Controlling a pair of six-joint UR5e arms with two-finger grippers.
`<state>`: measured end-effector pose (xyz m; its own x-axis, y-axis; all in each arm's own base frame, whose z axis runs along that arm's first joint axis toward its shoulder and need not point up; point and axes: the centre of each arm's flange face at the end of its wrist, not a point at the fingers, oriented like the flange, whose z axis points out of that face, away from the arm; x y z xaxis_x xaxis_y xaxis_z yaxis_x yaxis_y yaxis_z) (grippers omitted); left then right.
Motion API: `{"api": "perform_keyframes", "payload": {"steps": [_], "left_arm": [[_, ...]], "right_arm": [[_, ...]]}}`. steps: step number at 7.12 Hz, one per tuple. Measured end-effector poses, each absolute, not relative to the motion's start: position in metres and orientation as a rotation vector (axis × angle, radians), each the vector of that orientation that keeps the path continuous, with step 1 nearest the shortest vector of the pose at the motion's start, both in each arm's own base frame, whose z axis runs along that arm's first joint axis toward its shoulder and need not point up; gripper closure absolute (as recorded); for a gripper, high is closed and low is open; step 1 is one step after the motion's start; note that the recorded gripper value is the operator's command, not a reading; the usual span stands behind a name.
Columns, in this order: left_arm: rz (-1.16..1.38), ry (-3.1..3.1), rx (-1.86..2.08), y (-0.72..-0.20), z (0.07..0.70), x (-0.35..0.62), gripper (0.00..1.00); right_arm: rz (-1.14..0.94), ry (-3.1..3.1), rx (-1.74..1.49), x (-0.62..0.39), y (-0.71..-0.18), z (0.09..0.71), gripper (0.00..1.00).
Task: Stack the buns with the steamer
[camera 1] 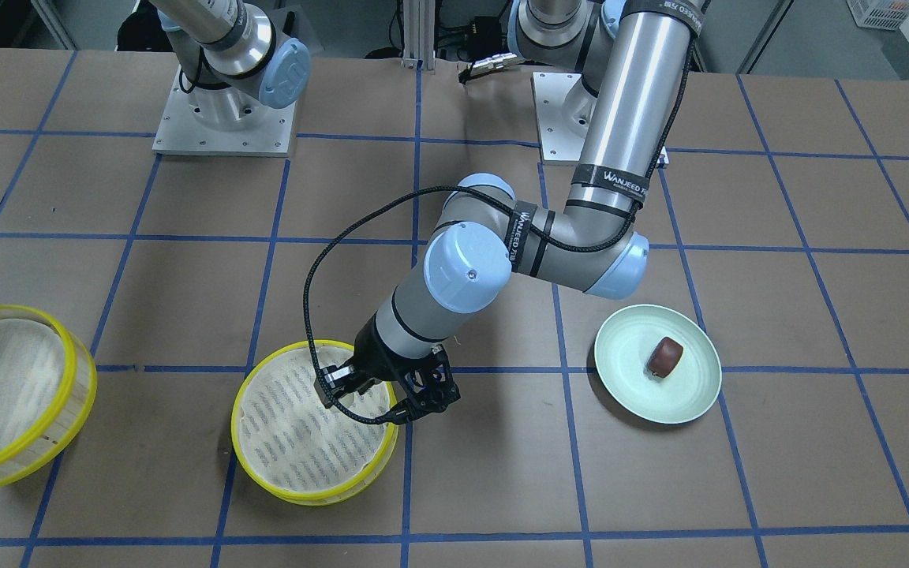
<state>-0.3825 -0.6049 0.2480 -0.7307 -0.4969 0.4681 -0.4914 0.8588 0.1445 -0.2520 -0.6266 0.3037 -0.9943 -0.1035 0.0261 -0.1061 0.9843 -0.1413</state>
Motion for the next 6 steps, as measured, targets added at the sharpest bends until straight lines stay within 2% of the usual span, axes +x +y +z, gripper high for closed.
{"api": "perform_keyframes", "payload": {"steps": [6], "left_arm": [[0.051, -2.537, 0.626, -0.609, 0.274, -0.382, 0.0]], "right_arm": [[0.215, -3.116, 0.11, -0.199, -0.632, 0.328, 0.98]]}}
